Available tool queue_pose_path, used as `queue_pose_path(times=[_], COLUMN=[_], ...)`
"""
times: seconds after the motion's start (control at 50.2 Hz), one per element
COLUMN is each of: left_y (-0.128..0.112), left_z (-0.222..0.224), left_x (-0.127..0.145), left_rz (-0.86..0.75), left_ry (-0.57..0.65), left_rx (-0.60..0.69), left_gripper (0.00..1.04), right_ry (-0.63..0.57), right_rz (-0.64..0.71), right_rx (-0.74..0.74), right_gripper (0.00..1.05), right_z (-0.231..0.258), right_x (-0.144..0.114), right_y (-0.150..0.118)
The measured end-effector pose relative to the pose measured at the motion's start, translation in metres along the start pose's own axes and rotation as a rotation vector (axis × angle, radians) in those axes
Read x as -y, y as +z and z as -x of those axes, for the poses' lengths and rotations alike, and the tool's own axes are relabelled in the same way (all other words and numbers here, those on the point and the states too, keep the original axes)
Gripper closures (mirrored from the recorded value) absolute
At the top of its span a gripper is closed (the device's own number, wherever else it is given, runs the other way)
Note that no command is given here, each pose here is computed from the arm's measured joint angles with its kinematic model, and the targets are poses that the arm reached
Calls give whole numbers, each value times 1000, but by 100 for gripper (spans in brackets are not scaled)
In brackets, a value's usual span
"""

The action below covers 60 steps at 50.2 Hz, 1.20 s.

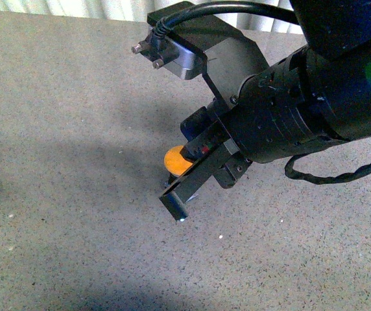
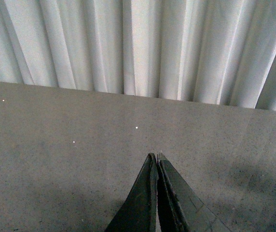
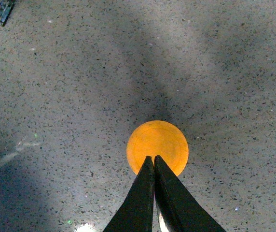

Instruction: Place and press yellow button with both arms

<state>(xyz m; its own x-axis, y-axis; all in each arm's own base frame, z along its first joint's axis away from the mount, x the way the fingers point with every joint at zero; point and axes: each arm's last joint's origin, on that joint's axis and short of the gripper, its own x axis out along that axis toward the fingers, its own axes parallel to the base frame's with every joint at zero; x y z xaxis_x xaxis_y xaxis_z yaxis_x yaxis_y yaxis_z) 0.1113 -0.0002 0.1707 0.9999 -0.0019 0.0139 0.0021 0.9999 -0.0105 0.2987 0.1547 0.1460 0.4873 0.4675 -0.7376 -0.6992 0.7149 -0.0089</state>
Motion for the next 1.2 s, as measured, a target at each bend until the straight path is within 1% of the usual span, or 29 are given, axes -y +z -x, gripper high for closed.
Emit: queue_pose_path(times=[0.259,0.319,0.379,0.478,0.678,0.817,0.877,0.957,1.056,1.116,1.156,1.196], left_y=[0,-5,-4,-4,-4,-4,-4,-4,-4,-4,-4,-4], left_z=[4,10,13,13,13,13,13,13,13,13,13,13], left_x=[0,0,0,0,0,0,0,0,0,0,0,0], left_rz=[0,0,0,0,0,0,0,0,0,0,0,0], left_ry=[0,0,0,1,1,1,2,2,2,1,1,2], left_rx=[-1,-36,-16,-19,-18,-18,-18,-18,-18,-18,-18,-18], left_gripper=[103,103,103,103,103,103,103,103,103,103,103,103], right_ry=[2,7,10,11,28,34,41,46,-5,-41,-80,-110], right_rz=[-22,-33,-49,-61,-89,-141,-176,-226,-260,-261,-262,-272], right_rx=[-27,-45,-51,-59,-47,-26,6,89,273,356,405,437], right_gripper=[103,103,103,103,103,103,103,103,103,103,96,86], right_z=[-8,-13,-14,-16,-16,-8,0,19,70,93,109,123], right_x=[1,2,3,3,5,12,17,26,37,39,39,37], right_y=[-1,-3,-2,-4,-6,-4,-1,10,33,40,40,35])
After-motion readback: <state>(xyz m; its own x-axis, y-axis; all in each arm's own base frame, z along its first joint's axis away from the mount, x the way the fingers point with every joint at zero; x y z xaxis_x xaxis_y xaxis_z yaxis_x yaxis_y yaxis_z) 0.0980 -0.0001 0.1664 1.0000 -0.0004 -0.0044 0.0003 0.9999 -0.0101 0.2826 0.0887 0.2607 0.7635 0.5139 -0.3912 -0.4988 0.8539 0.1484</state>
